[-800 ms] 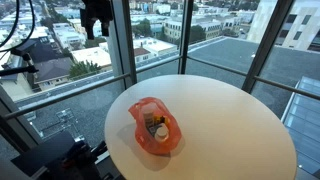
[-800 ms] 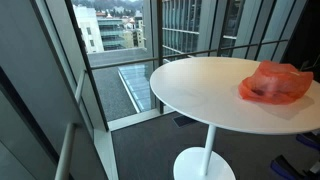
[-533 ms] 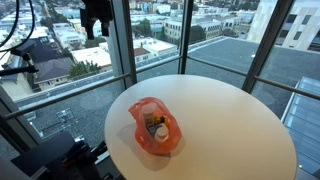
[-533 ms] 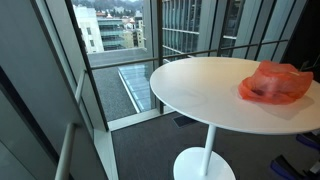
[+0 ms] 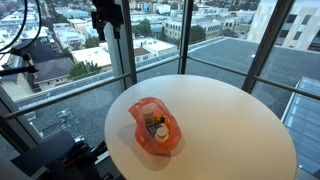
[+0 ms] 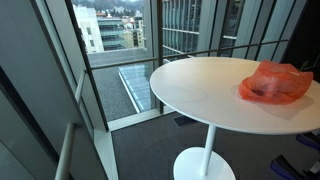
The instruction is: Remove the paper roll from the plastic bag
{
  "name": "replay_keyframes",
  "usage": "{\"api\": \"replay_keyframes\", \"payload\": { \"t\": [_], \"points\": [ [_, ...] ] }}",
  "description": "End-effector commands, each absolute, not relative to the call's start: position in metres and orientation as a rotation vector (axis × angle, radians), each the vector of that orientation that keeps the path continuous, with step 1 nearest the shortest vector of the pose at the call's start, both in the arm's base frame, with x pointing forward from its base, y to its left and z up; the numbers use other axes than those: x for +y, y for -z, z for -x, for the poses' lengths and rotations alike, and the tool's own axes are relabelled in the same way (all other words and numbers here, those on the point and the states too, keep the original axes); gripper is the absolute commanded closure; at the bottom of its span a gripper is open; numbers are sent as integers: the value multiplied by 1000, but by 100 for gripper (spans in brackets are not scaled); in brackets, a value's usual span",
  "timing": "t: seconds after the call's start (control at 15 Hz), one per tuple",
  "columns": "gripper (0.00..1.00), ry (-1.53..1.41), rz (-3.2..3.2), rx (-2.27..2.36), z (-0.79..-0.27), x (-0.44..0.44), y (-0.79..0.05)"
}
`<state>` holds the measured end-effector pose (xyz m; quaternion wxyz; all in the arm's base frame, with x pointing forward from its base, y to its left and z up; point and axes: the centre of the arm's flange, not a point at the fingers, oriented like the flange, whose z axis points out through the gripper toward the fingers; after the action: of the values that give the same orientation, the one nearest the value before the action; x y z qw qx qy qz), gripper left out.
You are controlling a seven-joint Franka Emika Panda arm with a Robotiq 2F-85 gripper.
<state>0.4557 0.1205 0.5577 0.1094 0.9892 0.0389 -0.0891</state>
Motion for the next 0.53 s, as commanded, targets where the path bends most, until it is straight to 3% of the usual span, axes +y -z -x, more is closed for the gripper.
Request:
{"api": "replay_keyframes", "payload": {
  "t": [0.0, 0.47],
  "points": [
    [0, 200, -2943, 30, -475, 103, -554],
    [0, 229, -2944, -212, -473, 46, -507]
  ]
}}
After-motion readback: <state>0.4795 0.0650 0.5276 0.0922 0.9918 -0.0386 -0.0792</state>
